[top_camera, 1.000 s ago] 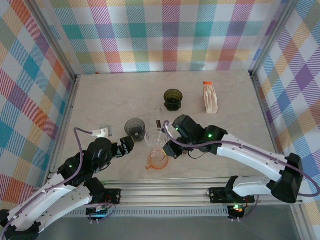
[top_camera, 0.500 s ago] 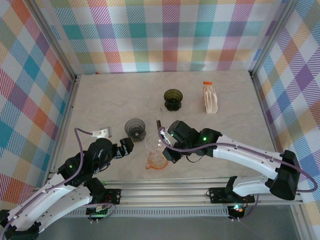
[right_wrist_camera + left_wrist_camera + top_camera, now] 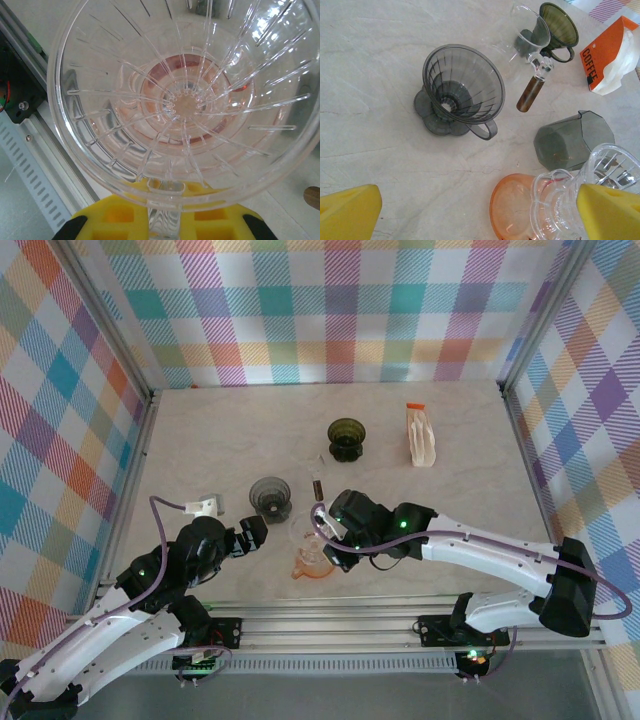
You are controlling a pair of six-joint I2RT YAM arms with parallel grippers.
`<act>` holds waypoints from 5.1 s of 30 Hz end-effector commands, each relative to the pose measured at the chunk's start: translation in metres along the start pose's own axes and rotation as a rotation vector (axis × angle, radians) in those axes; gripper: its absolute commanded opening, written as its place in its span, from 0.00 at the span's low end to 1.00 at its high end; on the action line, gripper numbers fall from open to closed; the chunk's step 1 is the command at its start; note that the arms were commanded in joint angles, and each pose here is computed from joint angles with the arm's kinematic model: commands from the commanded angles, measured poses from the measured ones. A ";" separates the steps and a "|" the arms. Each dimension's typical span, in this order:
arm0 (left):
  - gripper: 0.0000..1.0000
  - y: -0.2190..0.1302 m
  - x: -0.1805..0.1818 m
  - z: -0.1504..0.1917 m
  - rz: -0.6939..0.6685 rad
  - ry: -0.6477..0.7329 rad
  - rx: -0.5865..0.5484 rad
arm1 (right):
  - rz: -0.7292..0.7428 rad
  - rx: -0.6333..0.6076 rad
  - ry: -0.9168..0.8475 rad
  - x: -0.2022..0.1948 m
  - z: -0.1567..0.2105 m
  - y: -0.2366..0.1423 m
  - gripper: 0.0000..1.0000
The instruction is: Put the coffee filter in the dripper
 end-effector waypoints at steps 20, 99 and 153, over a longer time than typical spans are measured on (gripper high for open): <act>1.00 0.004 0.000 0.006 0.008 -0.001 0.007 | 0.003 -0.145 0.017 0.002 -0.001 -0.030 0.80; 1.00 0.032 -0.007 0.015 -0.016 0.045 0.045 | 0.736 -0.249 0.696 -0.437 -0.158 -0.038 0.21; 1.00 0.002 -0.010 0.004 0.038 0.049 0.033 | 0.427 -0.622 0.418 -0.173 -0.114 -0.198 0.00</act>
Point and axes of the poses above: each hand's point on the last joint's axis, 136 mm out from that joint toward the fingers, its own y axis out along the fingers, its own x axis along the line the jaws close on, z = x × y, the point moved 1 cm from there along -y, back along the fingers, and after that the axes turned 6 degrees about y, right-handed, at the moved point
